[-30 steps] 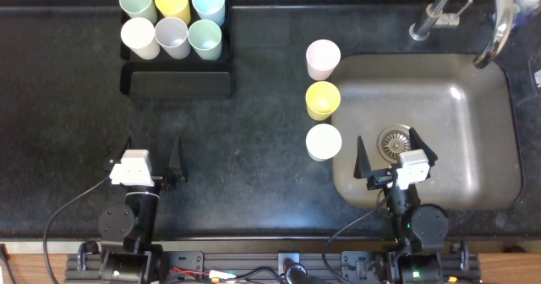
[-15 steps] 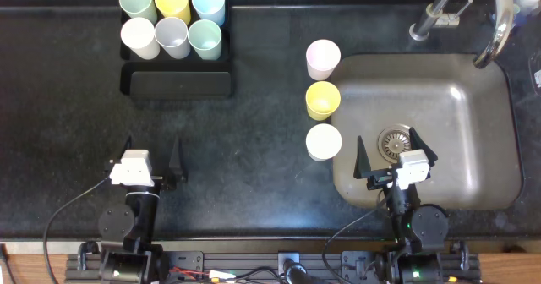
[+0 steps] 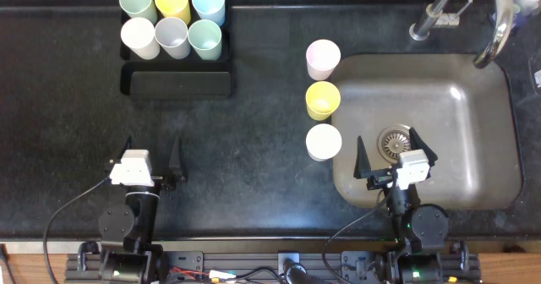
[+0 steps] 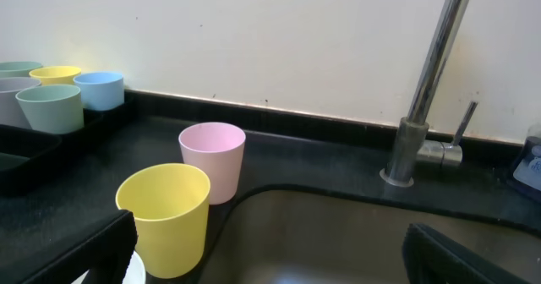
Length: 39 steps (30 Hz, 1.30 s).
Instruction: Store Cups
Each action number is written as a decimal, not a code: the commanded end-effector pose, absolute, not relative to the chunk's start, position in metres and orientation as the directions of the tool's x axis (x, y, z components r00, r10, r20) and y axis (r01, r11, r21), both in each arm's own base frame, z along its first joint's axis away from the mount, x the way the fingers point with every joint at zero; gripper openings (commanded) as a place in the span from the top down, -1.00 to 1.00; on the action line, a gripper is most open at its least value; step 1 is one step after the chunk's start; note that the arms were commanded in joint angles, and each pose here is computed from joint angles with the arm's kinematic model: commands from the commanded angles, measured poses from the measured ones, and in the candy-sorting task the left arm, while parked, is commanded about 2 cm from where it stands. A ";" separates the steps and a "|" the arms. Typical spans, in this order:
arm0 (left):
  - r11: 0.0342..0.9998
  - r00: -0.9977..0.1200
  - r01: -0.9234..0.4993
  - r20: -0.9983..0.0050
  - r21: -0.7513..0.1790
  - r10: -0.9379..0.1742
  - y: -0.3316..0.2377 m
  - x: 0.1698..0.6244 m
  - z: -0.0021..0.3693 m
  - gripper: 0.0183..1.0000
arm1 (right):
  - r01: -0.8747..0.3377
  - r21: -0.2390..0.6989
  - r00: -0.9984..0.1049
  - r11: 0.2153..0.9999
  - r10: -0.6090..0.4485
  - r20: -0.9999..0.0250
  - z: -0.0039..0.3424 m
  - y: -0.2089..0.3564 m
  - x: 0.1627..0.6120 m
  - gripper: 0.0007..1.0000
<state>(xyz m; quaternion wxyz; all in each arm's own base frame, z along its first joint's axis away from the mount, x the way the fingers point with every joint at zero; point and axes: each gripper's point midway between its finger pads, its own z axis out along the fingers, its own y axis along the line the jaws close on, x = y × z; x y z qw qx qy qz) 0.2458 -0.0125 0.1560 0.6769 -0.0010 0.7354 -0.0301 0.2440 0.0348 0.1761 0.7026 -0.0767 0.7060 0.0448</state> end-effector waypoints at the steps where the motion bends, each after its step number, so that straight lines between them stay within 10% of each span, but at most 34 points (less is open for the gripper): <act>1: 0.998 -0.092 0.057 -0.995 -0.030 -0.025 -0.015 0.246 0.160 -1.00 | -0.177 -0.038 0.003 0.984 -0.038 -0.999 0.174 0.036 0.244 -0.99; 20: 0.768 -0.571 0.583 -0.807 -0.267 0.153 -0.226 0.451 0.335 -1.00 | -0.177 -0.038 0.003 0.984 -0.038 -0.999 0.174 0.036 0.244 -0.99; 39: 0.954 -0.915 0.167 -0.401 -0.248 0.056 -0.317 0.454 0.167 -1.00 | -0.177 -0.038 0.003 0.984 -0.038 -0.999 0.174 0.036 0.244 -0.99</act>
